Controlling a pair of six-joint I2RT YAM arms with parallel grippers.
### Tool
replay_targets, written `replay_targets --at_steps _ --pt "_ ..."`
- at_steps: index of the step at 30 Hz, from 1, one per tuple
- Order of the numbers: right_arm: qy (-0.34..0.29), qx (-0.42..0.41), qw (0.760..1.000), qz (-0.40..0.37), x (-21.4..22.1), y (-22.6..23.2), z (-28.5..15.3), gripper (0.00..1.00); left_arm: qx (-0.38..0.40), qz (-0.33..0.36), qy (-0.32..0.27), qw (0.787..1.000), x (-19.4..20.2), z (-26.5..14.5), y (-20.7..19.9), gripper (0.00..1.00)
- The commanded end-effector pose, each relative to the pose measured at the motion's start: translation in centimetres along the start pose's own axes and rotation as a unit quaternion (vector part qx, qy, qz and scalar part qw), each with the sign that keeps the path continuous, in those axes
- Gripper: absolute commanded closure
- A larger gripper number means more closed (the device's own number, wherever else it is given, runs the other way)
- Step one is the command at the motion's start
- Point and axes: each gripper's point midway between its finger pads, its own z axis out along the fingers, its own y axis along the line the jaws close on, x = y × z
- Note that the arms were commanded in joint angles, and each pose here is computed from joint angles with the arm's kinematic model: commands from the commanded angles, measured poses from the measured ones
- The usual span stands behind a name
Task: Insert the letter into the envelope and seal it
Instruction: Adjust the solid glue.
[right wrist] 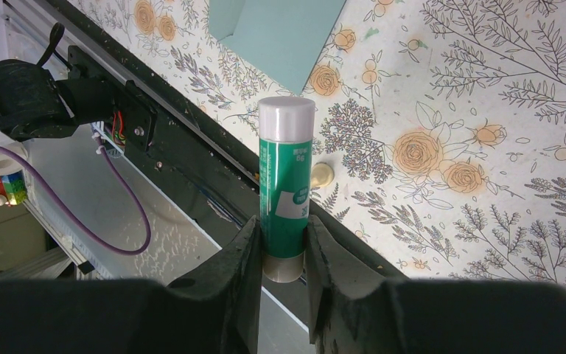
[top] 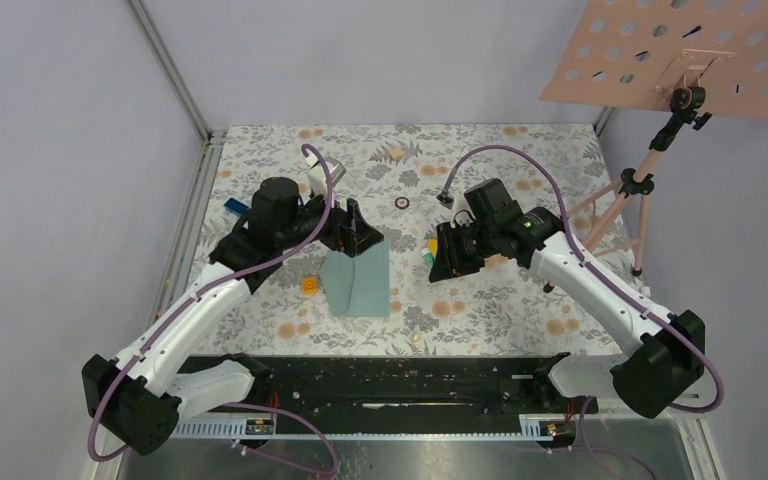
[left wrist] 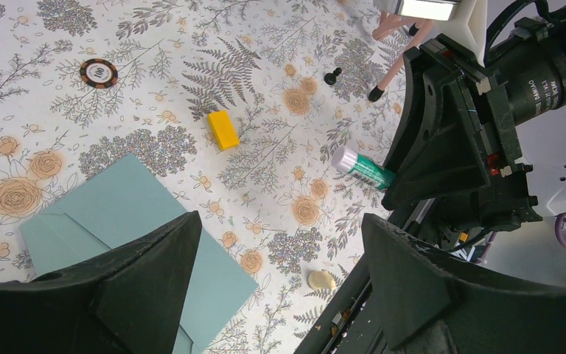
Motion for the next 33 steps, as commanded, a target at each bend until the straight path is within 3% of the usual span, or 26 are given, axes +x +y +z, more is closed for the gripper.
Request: replay_targets --at_steps 1,24,29,33 --pt "-0.006 -0.013 1.0 -0.007 -0.7 0.6 -0.3 1.0 0.007 0.017 -0.027 0.999 -1.5 0.1 -0.4 0.19" --pt "0.005 -0.023 1.0 -0.007 -0.4 0.9 -0.2 1.0 0.004 0.037 -0.036 0.999 -1.9 -0.1 -0.3 0.19" --pt "0.017 -0.061 0.998 -0.002 -0.3 2.3 -0.3 1.0 -0.017 0.141 -0.073 0.987 -3.0 -0.6 -0.2 0.18" --pt "0.029 -0.096 0.995 0.001 -0.1 3.7 -0.7 1.0 -0.006 0.285 -0.105 0.953 -2.6 -0.7 -1.0 0.18"
